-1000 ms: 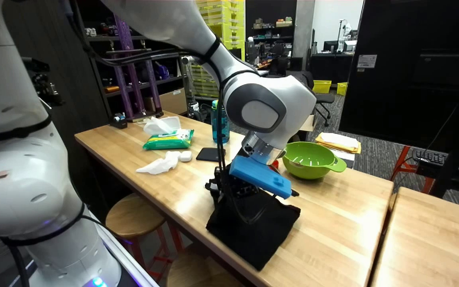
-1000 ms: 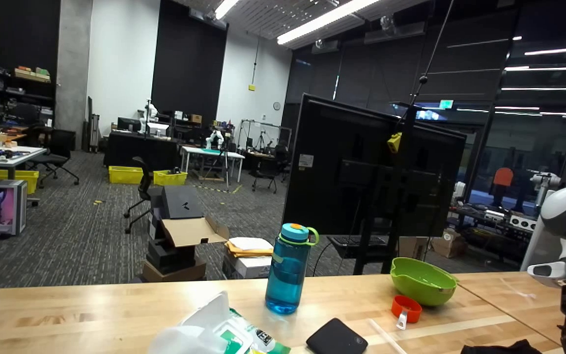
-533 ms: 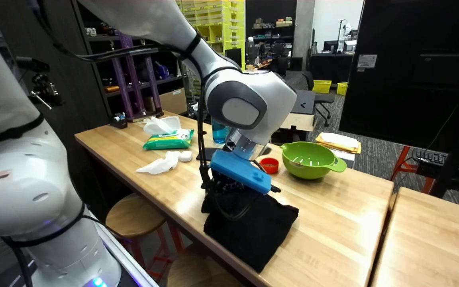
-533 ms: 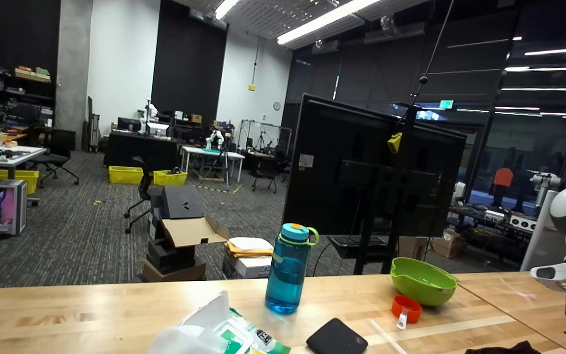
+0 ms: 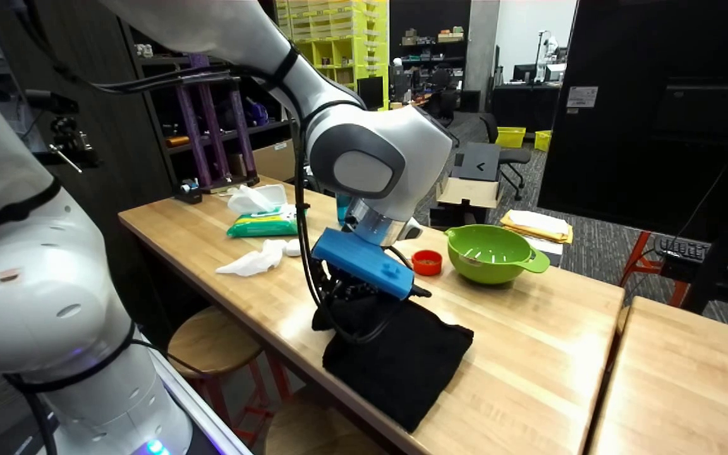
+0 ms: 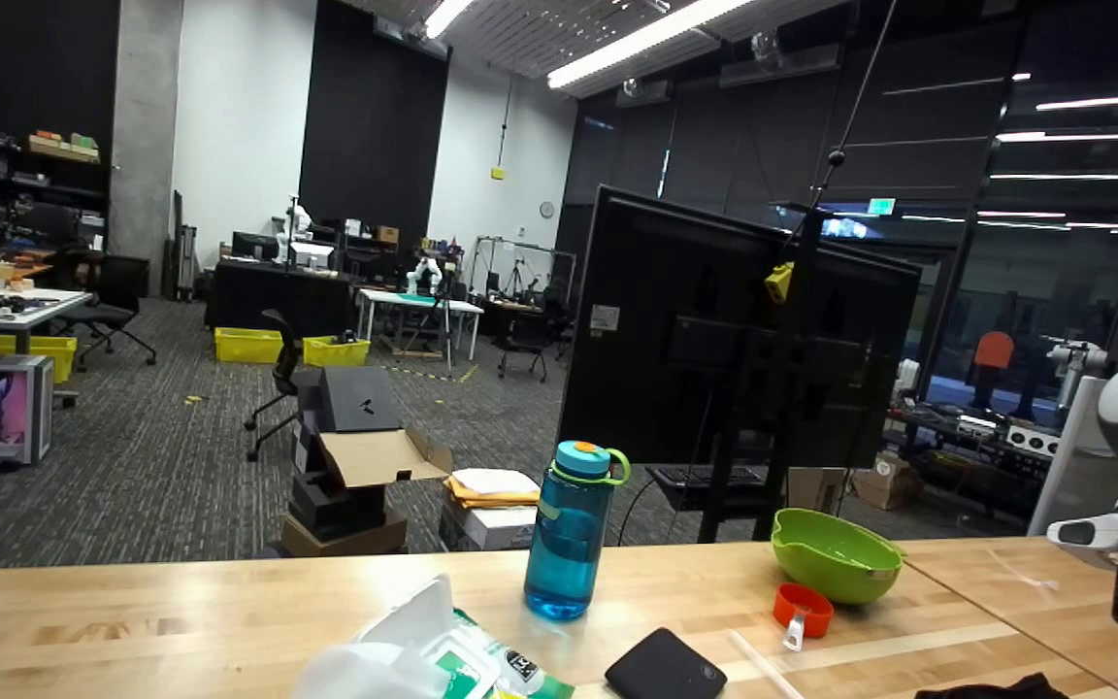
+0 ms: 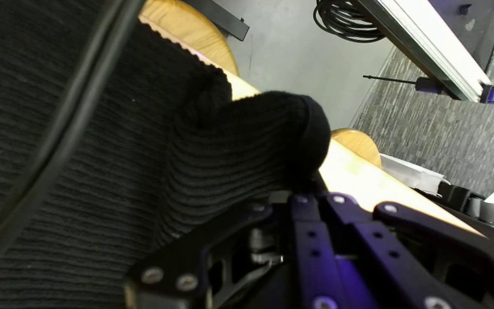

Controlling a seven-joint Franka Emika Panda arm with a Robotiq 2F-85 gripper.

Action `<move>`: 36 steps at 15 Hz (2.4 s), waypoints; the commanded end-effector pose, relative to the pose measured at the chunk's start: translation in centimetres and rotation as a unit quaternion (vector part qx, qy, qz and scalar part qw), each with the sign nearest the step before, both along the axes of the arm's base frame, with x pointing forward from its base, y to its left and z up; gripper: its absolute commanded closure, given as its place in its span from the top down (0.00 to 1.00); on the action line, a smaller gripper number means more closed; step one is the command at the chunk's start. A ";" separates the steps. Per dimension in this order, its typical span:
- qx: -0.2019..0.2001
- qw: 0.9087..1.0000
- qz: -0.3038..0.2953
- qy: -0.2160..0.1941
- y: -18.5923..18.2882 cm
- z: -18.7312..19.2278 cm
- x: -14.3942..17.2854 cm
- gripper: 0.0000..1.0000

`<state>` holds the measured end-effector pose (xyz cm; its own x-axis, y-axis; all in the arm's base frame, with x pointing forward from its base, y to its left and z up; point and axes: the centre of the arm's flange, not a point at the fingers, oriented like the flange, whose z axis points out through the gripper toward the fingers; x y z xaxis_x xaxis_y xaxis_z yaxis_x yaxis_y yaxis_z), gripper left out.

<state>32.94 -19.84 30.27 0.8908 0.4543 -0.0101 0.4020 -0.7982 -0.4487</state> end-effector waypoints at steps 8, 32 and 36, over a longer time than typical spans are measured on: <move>-0.022 0.996 -0.085 0.001 7.0 0.1 -0.7 0.00; -0.102 0.962 -0.249 0.052 13.4 -0.2 -0.5 0.27; -0.097 0.964 -0.242 0.047 13.5 -0.1 -0.5 0.44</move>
<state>33.83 -7.52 30.04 0.9863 -0.0345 -0.1614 -0.0802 -0.9549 -0.2860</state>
